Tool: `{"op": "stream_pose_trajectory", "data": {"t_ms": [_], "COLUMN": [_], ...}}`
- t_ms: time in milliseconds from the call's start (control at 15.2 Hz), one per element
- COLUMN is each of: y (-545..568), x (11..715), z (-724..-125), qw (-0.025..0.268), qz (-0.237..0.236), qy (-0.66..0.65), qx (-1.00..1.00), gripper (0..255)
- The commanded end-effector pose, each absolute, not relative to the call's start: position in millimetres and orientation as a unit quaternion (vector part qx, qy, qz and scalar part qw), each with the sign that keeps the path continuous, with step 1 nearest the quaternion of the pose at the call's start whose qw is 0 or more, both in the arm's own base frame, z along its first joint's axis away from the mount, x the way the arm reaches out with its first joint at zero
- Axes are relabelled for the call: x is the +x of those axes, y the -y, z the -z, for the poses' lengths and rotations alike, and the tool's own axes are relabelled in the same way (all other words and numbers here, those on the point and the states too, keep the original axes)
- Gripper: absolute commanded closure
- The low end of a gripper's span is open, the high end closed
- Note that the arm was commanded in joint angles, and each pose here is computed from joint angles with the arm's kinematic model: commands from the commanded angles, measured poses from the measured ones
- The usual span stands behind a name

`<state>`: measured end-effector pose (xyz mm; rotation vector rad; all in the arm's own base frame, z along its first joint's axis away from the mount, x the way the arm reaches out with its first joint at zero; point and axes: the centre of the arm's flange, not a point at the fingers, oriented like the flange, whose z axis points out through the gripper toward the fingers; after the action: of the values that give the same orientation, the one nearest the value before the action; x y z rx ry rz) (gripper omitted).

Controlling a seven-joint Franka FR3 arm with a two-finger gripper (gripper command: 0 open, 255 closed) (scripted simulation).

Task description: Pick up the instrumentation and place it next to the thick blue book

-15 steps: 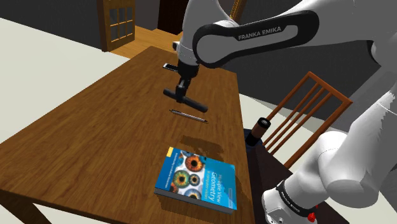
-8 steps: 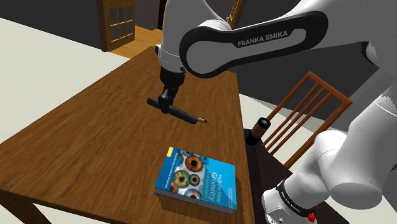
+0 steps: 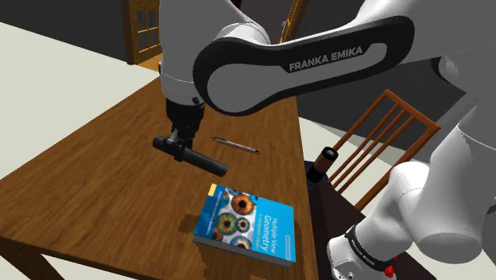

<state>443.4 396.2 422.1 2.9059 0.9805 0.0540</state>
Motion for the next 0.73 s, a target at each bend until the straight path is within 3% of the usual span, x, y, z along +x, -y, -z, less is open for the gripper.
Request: {"op": "stream_pose_trajectory", "data": {"t_ms": [0,660], "y": [-423,-509], "x": [432,398], "z": [-421,-405], "qw": [0.037,0.037], "qz": [-0.018,-0.018], "qy": [-0.319,-0.319], "qx": [0.947,0.947], "gripper": [255,255]}}
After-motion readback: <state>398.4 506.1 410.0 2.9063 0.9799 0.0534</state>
